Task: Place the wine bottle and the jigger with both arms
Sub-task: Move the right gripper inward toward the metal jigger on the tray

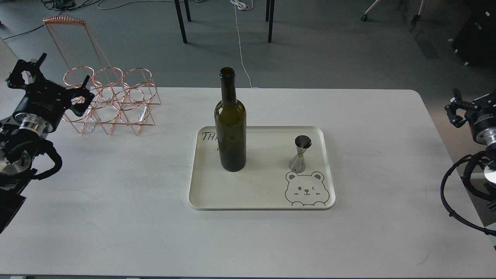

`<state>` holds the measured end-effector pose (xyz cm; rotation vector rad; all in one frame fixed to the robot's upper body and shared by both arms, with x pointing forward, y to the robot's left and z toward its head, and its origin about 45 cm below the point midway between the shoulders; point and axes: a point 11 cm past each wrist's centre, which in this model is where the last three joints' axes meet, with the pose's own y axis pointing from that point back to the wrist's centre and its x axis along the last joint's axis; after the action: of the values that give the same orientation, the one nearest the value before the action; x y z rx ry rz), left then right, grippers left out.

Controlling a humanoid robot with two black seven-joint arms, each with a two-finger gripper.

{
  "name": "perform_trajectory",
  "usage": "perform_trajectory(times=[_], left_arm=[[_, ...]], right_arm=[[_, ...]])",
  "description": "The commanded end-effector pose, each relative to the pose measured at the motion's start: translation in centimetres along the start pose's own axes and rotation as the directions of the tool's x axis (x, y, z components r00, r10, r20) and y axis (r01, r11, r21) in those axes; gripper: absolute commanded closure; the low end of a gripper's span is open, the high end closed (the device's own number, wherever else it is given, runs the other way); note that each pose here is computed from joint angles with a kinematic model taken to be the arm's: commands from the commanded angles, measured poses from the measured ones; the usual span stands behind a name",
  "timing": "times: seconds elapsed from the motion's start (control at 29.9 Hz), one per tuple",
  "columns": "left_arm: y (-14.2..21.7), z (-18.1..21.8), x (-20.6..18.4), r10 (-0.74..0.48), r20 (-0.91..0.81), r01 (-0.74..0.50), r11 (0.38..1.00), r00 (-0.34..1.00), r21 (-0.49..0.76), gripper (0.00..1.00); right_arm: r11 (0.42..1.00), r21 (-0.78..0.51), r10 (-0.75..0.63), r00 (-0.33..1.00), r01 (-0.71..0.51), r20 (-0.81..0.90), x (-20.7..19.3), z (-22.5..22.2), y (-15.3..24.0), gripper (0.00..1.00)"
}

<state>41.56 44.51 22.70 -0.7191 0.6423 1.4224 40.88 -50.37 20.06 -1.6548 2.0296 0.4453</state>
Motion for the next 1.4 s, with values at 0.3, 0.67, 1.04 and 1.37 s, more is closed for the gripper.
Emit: perform_trajectory(times=[0.3, 0.67, 1.04, 1.37], left_arm=[[-0.5, 0.8, -0.7, -0.014, 0.004, 0.014, 1.0, 1.0, -0.023, 0.02], [-1.1, 0.4, -2.0, -0.066, 0.007, 0.066, 0.998, 0.998, -0.004, 0.02], [-0.9, 1.4, -1.9, -0.066, 0.074, 0.065, 0.998, 0.995, 0.012, 0.02], [-0.7, 2.8, -1.9, -0.066, 0.1, 0.066, 0.998, 0.993, 0.003, 0.02]], right_arm=[[0.987, -0.128, -0.12, 0.981, 0.101, -0.153, -1.4, -0.4, 0.0, 0.01], [0.834, -0.44, -0.514, 0.759, 0.333, -0.4, -5.4, -3.1, 4.5, 0.01], [0.716, -0.619, -0.697, 0.277, 0.323, -0.661, -9.1, 2.1, 10.4, 0.02], [0.614, -0.652, -0.598, -0.276, 0.445, -0.752, -10.5, 8.7, 14.4, 0.02]])
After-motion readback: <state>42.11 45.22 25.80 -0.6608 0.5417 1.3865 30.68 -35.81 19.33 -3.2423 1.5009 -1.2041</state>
